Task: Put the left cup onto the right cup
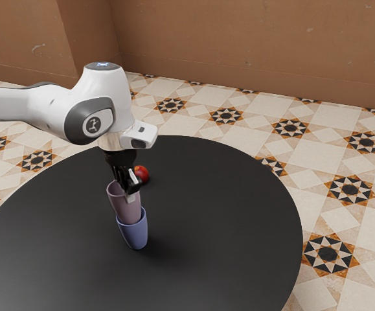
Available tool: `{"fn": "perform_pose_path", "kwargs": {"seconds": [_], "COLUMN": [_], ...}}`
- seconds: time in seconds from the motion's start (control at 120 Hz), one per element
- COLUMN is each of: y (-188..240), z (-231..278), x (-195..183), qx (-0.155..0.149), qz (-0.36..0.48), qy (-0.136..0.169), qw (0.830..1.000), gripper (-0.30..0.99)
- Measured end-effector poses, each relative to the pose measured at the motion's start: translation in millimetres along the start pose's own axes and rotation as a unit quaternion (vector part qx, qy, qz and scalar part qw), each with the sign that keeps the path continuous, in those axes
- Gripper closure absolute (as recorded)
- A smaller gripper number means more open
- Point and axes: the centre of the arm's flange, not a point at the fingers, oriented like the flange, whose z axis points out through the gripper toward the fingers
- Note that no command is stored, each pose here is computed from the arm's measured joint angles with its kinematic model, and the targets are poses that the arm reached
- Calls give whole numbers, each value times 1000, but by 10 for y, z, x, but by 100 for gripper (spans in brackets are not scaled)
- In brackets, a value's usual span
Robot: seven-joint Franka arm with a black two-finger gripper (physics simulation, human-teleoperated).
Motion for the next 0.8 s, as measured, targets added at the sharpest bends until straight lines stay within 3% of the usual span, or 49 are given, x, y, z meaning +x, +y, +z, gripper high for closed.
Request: {"fn": "perform_pose_path", "kwargs": {"seconds": [0.4, 0.567, 0.8], "y": [47, -49, -482], "z": [-177, -683, -1686], "x": [2, 115, 61], "qx": [4, 9, 10], "qz": [2, -5, -47], "qy": [20, 51, 86], "qw": [1000, 999, 995], "gripper": [29, 15, 7]}}
